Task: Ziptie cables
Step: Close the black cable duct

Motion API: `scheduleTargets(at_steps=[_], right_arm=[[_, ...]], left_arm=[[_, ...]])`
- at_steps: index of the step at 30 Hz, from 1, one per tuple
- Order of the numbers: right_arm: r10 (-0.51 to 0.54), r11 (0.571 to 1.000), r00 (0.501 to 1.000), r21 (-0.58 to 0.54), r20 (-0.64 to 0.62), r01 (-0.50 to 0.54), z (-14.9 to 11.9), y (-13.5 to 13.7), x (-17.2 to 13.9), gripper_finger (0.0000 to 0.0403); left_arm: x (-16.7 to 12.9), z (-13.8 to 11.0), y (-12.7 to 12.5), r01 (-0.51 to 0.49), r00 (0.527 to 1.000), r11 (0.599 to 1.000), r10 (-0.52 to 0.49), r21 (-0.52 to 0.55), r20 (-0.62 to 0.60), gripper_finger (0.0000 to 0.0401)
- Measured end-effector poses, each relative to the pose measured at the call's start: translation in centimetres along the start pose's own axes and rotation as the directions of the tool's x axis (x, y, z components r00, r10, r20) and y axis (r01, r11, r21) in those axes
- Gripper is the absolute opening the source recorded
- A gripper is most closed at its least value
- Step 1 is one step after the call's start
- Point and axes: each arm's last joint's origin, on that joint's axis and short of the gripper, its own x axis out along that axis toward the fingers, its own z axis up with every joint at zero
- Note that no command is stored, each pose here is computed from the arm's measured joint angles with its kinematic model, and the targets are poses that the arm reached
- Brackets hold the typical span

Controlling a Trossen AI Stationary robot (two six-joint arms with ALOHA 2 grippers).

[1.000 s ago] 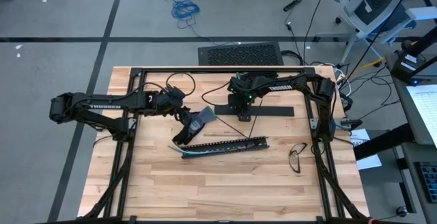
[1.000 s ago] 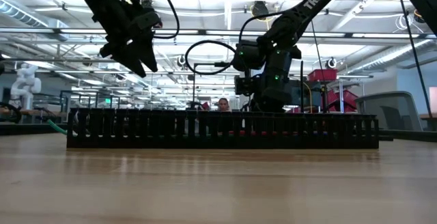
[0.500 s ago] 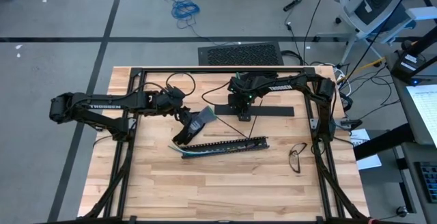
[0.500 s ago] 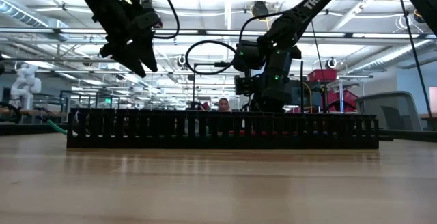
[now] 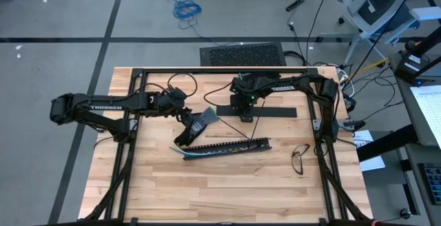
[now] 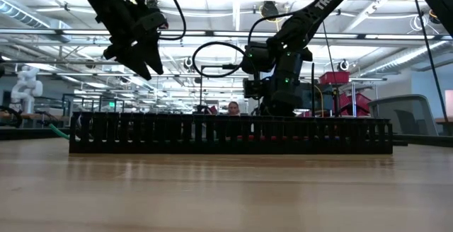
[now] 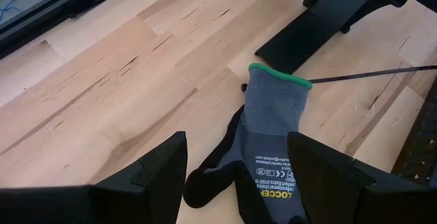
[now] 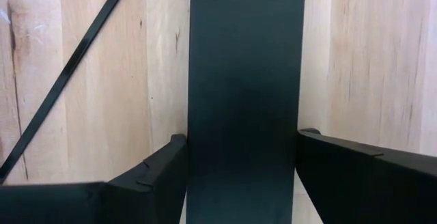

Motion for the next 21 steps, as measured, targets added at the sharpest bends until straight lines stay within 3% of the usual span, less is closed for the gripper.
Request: scheduleTargets(at_steps=[21], right_arm=[[0.002,1.0,1.0,-0.003,0.0,-0.002,0.0,0.02,0.0,0.0225]], left_arm=[[0.0,-0.01,-0.01,0.005,1.0,1.0,-0.005,0.0,-0.003,0.0245]])
